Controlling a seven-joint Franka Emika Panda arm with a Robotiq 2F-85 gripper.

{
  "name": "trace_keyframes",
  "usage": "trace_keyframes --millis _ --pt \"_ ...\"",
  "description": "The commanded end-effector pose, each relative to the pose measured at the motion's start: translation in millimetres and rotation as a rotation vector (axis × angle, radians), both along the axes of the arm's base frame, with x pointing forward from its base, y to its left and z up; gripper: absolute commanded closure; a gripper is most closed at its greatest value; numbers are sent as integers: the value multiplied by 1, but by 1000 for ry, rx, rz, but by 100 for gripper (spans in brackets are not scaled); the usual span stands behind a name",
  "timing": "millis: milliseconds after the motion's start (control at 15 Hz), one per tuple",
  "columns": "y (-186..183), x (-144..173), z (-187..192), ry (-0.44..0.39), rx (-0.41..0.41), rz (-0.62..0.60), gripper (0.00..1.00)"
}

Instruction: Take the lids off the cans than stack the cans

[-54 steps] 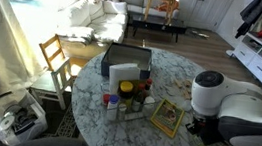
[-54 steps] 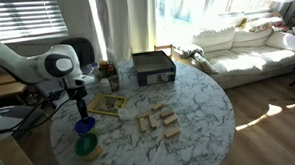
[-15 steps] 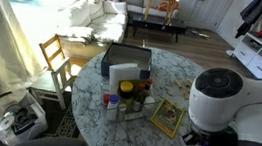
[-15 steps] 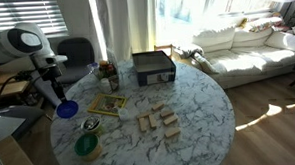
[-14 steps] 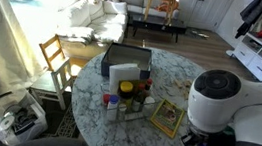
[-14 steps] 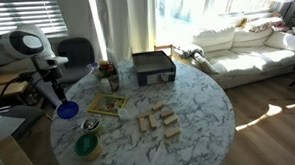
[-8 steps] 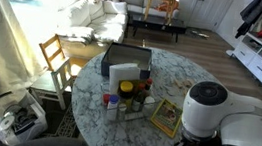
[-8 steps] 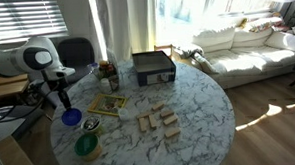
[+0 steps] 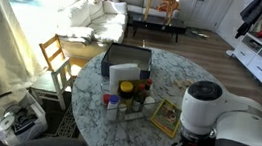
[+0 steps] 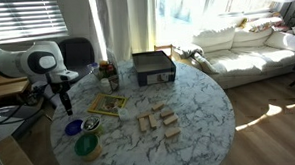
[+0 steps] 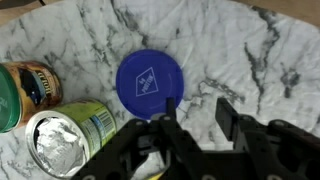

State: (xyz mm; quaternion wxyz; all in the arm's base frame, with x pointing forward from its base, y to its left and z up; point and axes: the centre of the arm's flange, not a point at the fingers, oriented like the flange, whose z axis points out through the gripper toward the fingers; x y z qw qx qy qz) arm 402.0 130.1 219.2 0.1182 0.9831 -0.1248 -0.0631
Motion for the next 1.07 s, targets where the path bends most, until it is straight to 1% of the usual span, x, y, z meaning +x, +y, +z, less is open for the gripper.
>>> trace_keyframes --millis 0,67,133,200,267,333,400,467,533,600,800,867,933,1000 --pt "-22 -8 53 -47 -12 -31 19" --pt "-35 -6 61 -59 -27 -27 13" --pt "-49 -5 67 -71 -63 -31 5" --pt "-66 -3 71 -82 -88 -43 1" --pt "-88 -2 73 -86 -99 -51 0" --pt "-109 0 72 -114 -117 -67 0" --pt "-125 1 74 -124 -117 -82 0" --pt "-91 10 74 -98 -105 -80 0" --pt "-104 11 75 -100 -108 -94 0" --pt "-105 12 76 -101 -108 -96 0" --pt "-93 12 76 -103 -108 -73 0" --pt "-103 18 71 -96 -120 -116 0" --pt "-117 23 66 -77 -102 -195 0" --pt "-128 27 65 -78 -119 -260 0"
